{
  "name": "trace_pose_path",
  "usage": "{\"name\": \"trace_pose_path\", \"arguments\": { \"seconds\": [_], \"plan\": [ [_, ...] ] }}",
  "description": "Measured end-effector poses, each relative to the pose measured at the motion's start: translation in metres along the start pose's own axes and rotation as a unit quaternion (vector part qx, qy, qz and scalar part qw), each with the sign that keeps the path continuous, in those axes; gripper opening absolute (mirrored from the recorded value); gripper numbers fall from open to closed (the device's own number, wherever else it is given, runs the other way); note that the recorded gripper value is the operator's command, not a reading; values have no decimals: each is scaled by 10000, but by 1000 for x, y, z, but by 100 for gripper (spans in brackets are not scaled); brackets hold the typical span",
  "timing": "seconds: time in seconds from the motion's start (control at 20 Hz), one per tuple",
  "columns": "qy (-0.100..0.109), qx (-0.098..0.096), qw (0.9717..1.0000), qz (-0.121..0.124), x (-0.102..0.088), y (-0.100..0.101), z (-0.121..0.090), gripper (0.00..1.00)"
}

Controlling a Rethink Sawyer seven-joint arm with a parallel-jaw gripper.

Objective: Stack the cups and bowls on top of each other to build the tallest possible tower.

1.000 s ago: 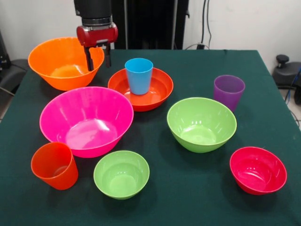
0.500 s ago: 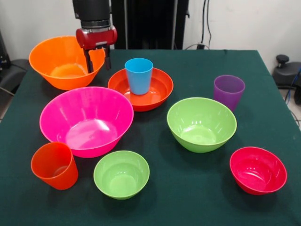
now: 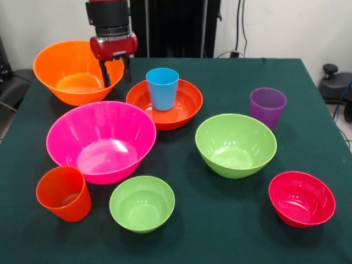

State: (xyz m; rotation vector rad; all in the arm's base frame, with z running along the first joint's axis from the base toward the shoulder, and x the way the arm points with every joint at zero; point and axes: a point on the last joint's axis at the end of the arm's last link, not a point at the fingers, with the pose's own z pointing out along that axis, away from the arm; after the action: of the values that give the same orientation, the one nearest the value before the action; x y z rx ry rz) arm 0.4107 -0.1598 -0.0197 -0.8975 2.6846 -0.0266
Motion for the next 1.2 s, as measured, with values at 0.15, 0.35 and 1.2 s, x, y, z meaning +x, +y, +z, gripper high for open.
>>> {"name": "trace_pose_path", "arguments": {
  "seconds": [0.15,0.35,1.2],
  "plan": [
    [29,-31,10000,-64,5,4,4,100],
    [88,-99,9999,-51,12,10,9,100],
    [71,-81,9998,163,17,5,5,0]
  ]
}}
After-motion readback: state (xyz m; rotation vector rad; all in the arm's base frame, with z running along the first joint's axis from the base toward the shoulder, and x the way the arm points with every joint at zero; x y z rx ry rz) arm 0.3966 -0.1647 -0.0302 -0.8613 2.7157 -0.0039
